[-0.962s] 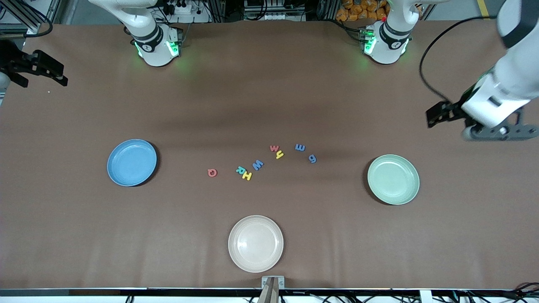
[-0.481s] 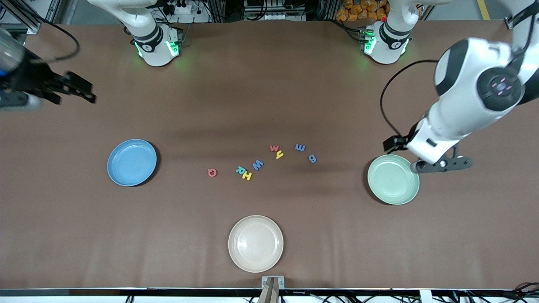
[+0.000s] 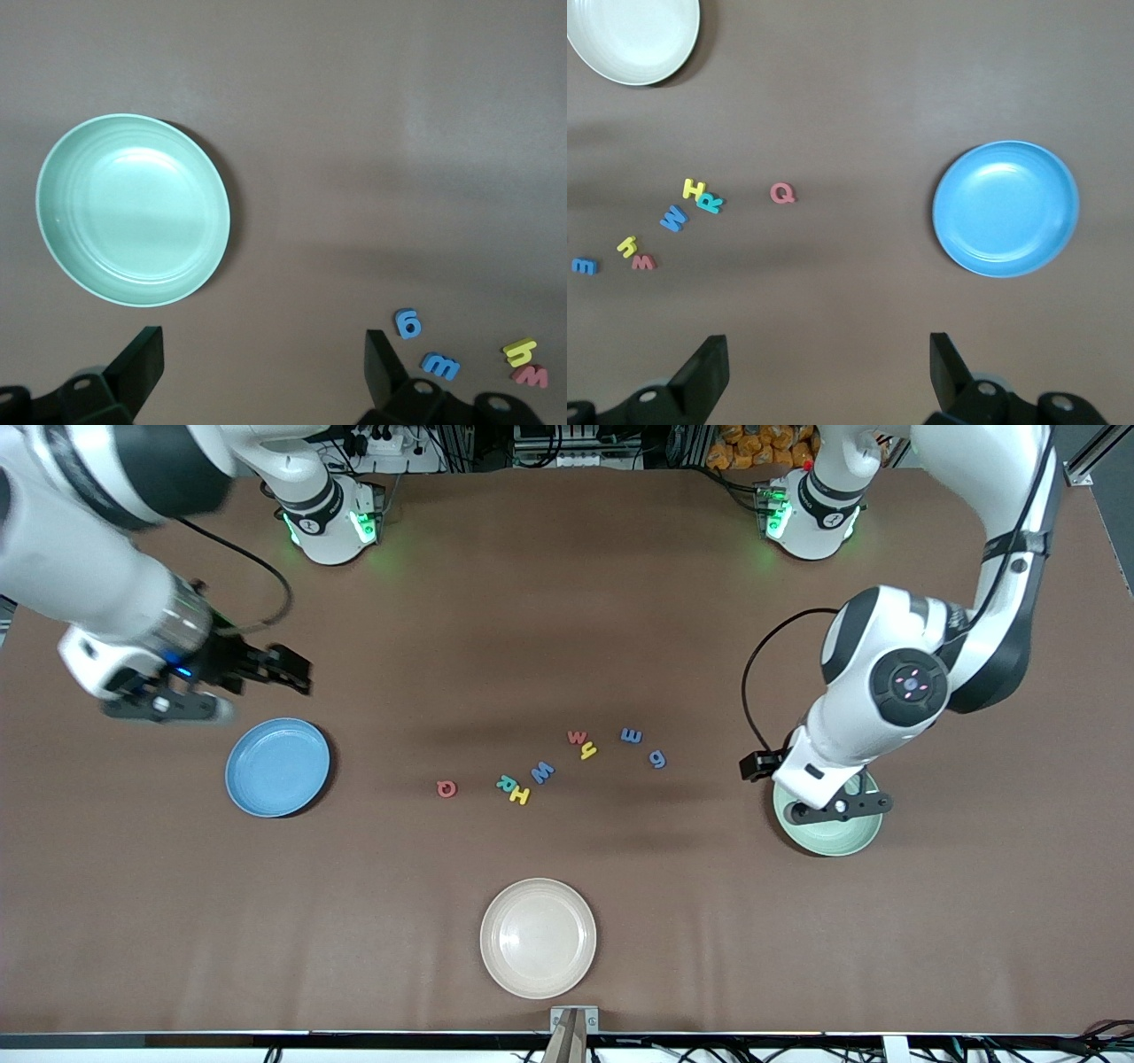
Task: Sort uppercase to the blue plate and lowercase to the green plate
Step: 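Reach the right gripper to pink Q while the left gripper reaches blue 6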
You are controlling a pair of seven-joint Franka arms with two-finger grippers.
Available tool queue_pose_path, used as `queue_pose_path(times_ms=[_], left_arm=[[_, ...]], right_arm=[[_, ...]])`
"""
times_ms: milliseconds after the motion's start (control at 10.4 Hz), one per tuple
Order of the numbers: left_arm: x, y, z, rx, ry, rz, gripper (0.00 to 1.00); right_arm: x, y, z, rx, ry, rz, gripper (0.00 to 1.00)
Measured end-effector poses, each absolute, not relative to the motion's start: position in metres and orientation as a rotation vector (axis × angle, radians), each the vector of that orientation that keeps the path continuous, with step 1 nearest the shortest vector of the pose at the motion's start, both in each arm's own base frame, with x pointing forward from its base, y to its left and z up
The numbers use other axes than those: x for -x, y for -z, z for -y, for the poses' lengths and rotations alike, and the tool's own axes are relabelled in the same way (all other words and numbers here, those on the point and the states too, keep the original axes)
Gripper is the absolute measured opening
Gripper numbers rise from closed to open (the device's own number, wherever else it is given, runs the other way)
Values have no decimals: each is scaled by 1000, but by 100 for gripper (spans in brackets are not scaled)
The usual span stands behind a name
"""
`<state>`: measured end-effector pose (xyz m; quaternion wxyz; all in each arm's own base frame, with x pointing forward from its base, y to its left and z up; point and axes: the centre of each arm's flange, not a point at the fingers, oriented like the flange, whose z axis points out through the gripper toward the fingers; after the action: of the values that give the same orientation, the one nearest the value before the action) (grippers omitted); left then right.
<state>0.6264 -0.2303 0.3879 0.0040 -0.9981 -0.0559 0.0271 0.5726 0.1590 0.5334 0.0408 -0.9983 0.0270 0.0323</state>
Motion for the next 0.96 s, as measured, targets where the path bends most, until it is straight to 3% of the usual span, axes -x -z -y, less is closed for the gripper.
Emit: queue_pose_path(times_ms=[385,962], left_arm=[[-633,-364,238,3133,-65,253,100],[-614,-313,300,3069,-57,389,100]], right_arm=[[-586,-435,-187,3036,-19,-72,100],[-587,-340,-250,3004,48,-148,100]])
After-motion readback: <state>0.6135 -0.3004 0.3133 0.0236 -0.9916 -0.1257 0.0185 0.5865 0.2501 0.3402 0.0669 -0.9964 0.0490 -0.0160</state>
